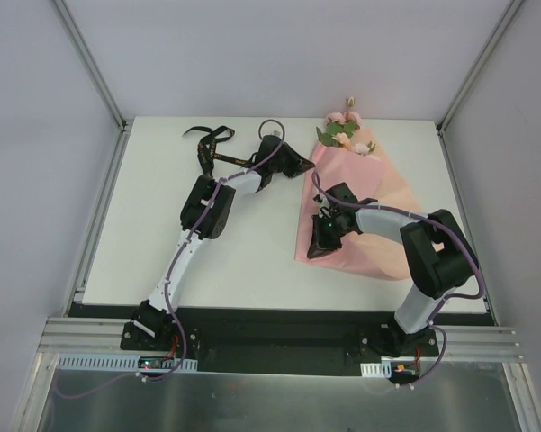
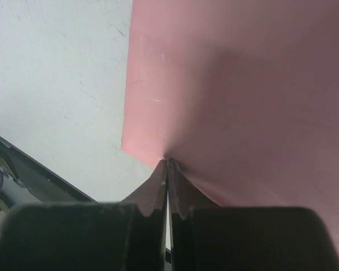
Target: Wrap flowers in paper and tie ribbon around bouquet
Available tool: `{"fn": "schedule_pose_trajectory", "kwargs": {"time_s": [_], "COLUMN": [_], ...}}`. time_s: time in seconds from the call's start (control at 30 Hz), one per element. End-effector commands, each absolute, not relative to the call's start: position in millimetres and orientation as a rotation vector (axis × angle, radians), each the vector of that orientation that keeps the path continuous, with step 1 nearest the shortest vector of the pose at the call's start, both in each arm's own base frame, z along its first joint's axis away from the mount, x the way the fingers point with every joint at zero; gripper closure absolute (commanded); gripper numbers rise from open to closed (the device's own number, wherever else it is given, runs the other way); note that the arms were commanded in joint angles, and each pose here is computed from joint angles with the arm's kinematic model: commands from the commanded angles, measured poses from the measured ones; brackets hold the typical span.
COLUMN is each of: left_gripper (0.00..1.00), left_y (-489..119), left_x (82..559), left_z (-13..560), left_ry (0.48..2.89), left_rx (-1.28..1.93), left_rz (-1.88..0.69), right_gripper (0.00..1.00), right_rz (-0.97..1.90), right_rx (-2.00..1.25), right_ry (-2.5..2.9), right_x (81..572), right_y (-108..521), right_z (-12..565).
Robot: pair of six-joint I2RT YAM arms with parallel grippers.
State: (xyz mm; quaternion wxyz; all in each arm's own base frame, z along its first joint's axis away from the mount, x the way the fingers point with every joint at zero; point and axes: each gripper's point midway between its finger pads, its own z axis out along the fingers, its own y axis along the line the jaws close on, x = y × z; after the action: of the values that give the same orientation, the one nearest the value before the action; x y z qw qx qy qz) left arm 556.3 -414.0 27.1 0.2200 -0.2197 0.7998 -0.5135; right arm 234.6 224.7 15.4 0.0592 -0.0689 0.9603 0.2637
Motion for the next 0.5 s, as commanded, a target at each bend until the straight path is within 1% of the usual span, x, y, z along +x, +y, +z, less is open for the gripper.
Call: {"fn": "schedule_pose_trajectory", "kwargs": {"time_s": [0.0, 0.1, 0.17, 0.2, 0.23, 0.3, 0.33, 0.4, 0.43, 0.47], "left_gripper": [1.00, 1.00, 1.00, 0.97, 0.94, 0.89, 0.84, 0.80, 0.76, 0.74], "left_y": [-393.3, -386.0, -379.5, -376.3, -375.4, -371.0, -366.6, -360.5, -353.6, -348.8], "left_x": [594.2, 609.9, 614.9, 613.4, 612.3, 601.0, 589.3, 568.8, 548.0, 536.3], "left_z": [12.0, 20.6, 39.7, 43.4, 68.3, 87.8, 114.2, 136.3, 157.6, 165.4], "left_ry": [2.138, 2.113, 2.097, 2.111, 2.098, 2.124, 2.115, 2.116, 2.120, 2.118], "left_rx": [-0.690, -0.641, -0.561, -0.529, -0.476, -0.345, -0.293, -0.170, -0.132, -0.079], "left_rz": [-1.331, -1.307, -1.316, -1.306, -1.308, -1.288, -1.295, -1.282, -1.274, -1.256], "right_gripper": [1.00, 1.00, 1.00, 1.00, 1.00, 0.99, 0.99, 0.99, 0.98, 0.97], "right_rz": [0.774, 0.793, 0.799, 0.800, 0.795, 0.794, 0.783, 0.772, 0.764, 0.755], "right_rx": [-0.222, -0.225, -0.219, -0.225, -0.221, -0.226, -0.230, -0.227, -0.222, -0.212], "right_ry": [2.951, 2.944, 2.945, 2.939, 2.931, 2.923, 2.910, 2.893, 2.875, 2.871], "right_x": [232.0, 233.6, 233.8, 234.7, 235.9, 236.0, 237.0, 238.1, 239.5, 239.2], "right_y": [218.4, 221.1, 221.0, 221.3, 219.6, 218.6, 215.7, 213.3, 210.8, 209.0], "right_z": [18.2, 22.1, 24.7, 27.0, 31.0, 35.6, 40.8, 47.0, 54.1, 56.8]}}
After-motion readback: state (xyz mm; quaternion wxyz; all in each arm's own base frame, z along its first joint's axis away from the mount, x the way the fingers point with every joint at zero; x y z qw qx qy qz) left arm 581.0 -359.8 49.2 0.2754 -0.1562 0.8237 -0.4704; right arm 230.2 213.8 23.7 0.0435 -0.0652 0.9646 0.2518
